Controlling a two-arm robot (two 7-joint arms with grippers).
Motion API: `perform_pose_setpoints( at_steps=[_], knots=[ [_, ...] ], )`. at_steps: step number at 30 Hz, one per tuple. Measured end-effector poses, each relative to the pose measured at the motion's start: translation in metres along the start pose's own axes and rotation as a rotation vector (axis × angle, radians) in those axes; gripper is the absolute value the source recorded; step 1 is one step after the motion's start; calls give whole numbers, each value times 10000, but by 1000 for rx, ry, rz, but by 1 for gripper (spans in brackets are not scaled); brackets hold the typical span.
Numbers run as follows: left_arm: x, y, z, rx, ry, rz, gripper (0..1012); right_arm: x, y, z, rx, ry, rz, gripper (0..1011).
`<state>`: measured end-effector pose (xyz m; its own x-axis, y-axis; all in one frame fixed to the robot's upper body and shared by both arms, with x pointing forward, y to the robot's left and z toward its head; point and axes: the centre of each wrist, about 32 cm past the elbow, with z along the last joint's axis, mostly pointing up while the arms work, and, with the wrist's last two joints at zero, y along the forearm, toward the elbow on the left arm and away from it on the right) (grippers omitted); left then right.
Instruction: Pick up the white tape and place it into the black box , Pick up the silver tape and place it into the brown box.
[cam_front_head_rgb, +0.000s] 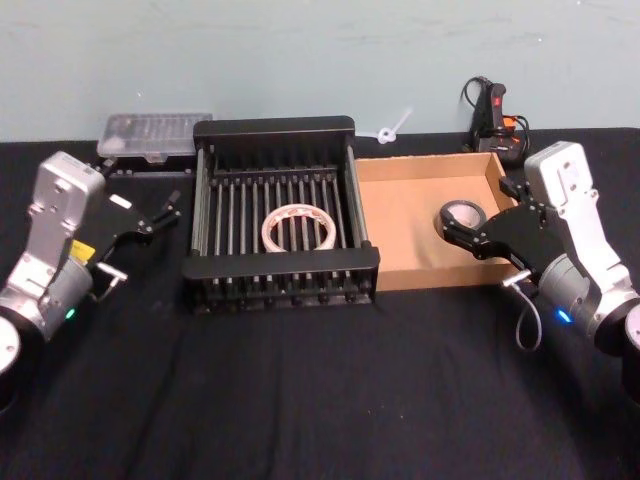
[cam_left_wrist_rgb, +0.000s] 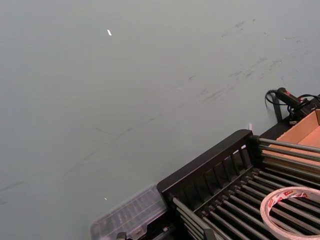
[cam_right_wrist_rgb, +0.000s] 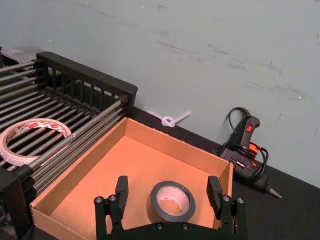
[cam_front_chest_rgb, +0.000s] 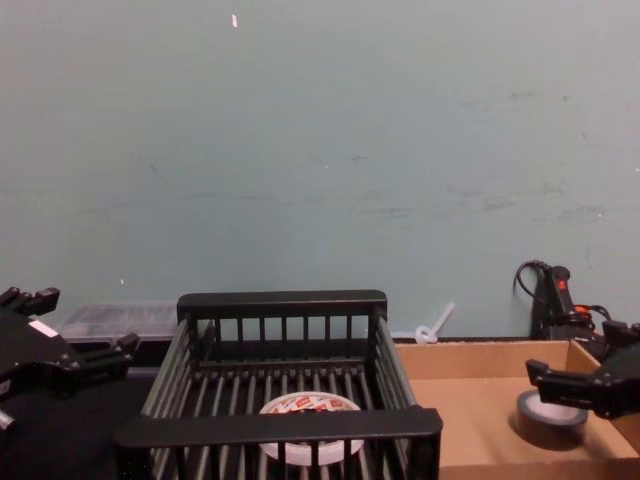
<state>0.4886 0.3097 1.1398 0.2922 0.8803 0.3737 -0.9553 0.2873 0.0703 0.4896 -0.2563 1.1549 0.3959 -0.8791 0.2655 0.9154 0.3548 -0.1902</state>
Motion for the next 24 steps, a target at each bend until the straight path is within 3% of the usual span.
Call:
perform_pose_setpoints(
  at_steps=[24],
  knots=[
    [0,0,0,0,0,0,1001,3,6,-3,-1,0,4,1003]
  ],
)
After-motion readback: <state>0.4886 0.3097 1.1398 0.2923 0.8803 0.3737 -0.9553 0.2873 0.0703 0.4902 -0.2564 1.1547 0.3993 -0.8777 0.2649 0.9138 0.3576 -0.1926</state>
